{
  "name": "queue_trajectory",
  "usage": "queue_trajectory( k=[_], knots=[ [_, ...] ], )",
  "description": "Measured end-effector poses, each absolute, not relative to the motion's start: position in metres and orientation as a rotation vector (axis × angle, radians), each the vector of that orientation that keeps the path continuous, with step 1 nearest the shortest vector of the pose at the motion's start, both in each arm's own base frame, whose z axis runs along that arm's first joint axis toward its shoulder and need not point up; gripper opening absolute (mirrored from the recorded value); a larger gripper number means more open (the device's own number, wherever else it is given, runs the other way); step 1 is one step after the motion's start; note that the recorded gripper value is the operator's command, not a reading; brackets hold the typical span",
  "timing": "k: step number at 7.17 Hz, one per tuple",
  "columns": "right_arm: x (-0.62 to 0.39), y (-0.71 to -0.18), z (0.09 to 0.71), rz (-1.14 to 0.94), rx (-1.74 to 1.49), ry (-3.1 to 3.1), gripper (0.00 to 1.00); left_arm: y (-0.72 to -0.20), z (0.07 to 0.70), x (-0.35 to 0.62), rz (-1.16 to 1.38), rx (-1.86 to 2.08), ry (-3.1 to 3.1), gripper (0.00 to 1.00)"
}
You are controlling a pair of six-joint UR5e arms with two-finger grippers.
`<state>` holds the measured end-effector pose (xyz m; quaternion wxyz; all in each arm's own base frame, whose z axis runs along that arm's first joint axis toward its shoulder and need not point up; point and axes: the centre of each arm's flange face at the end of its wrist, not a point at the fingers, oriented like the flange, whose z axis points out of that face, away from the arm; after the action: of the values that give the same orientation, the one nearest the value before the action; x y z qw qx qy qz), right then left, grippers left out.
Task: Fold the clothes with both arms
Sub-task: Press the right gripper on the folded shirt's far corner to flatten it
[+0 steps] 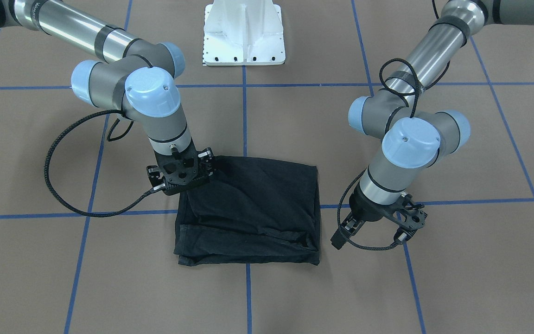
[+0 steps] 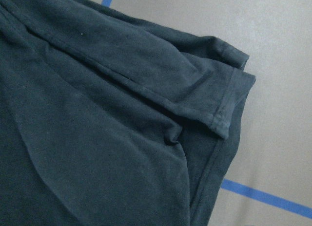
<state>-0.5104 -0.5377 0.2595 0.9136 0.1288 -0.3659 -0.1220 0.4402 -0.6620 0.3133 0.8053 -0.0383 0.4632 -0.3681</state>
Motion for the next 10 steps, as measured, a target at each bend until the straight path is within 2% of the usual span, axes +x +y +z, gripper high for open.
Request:
queue_trajectory(
  k=[1,2,6,10],
  knots=[
    [-0.514,-0.534,0.261,-0.258,0.253,-0.748,0.16,-0.662,0.312,0.440,-0.787,-0.082,0.993,1.00],
    [-0.516,-0.532,0.262,-0.259,0.247,-0.745,0.00,-0.662,0.310,0.439,-0.787,-0.081,0.995,1.00],
    [-0.514,-0.535,0.262,-0.256,0.244,-0.739,0.00,-0.659,0.300,0.434,-0.785,-0.077,1.005,1.00],
    [-0.481,-0.563,0.251,-0.204,0.282,-0.748,0.00,-0.656,0.290,0.432,-0.781,-0.078,1.013,1.00]
  ],
)
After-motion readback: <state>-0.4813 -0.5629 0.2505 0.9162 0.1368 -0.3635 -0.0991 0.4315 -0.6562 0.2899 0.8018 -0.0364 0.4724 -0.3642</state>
